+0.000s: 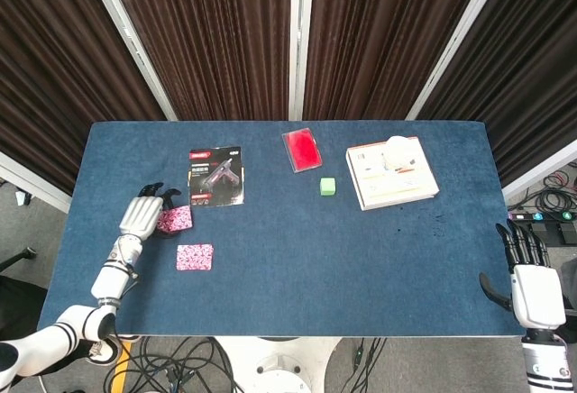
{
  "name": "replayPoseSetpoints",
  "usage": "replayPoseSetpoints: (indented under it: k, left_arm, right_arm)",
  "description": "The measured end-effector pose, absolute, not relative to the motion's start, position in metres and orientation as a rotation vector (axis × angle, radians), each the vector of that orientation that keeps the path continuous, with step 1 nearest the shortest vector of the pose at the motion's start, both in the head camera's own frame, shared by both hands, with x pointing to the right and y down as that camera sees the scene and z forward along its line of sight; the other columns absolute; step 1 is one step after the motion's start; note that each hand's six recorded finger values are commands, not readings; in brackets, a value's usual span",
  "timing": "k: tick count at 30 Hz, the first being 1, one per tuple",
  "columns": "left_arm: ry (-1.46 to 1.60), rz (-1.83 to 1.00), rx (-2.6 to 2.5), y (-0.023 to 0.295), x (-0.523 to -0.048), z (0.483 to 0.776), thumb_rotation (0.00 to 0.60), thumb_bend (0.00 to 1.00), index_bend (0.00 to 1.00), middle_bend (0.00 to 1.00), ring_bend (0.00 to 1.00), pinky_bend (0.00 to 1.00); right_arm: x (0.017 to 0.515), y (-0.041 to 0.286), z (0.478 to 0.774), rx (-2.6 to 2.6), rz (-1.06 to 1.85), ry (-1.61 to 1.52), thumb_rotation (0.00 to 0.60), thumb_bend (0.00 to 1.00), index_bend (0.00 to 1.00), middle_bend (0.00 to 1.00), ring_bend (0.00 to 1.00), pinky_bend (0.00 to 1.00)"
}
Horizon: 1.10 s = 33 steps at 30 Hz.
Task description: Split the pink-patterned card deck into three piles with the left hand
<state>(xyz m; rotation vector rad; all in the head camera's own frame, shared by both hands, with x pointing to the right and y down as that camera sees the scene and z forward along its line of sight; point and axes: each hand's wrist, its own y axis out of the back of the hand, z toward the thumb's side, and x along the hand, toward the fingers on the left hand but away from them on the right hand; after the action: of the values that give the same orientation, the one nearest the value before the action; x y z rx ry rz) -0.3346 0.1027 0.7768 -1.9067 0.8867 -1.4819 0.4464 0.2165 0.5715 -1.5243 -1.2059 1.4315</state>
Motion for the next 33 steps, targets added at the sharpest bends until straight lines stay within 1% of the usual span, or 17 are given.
replayPoseSetpoints:
  k: [3,9,15,21,24,28,33]
  left_arm:
    - [0.885,-1.473,-1.912,0.103,-0.334,0.779,0.600,0.15,0.23,0.37,0.08,0.10]
    - [0.877,-1.468,-1.926,0.105,-0.336,0.782,0.600,0.13,0.23,0.31,0.08,0.10]
    - [0.884,-1.449,-1.937,0.104,-0.333,0.778,0.600,0.13,0.23,0.31,0.08,0.10]
    - [0.893,-1.386,-2.003,0.110,-0.318,0.763,0.600,0.13,0.23,0.33,0.08,0.10]
    - [0.880,-1.353,-2.058,0.119,-0.305,0.752,0.600,0.13,0.23,0.34,0.08,0.10]
    - [0.804,-1.338,-2.096,0.141,-0.291,0.739,0.600,0.13,0.23,0.35,0.08,0.10]
    - [0.756,-1.390,-2.078,0.164,-0.294,0.739,0.600,0.13,0.23,0.35,0.08,0.10]
  right_arm:
    - [0.446,0.217,0.572,-1.528,1.430,-1.205,0.600,0.23,0.00,0.00,0.00,0.00]
    - [0.446,0.216,0.571,-1.527,1.428,-1.208,0.600,0.23,0.00,0.00,0.00,0.00]
    - [0.448,0.216,0.571,-1.525,1.430,-1.212,0.600,0.23,0.00,0.00,0.00,0.00]
    - [0.448,0.216,0.573,-1.531,1.431,-1.213,0.600,0.23,0.00,0.00,0.00,0.00]
    - [0.448,0.216,0.573,-1.537,1.429,-1.213,0.600,0.23,0.00,0.00,0.00,0.00]
    - [0.447,0.215,0.573,-1.538,1.425,-1.211,0.600,0.23,0.00,0.00,0.00,0.00]
    - [0.447,0.216,0.575,-1.543,1.434,-1.206,0.600,0.23,0.00,0.00,0.00,0.00]
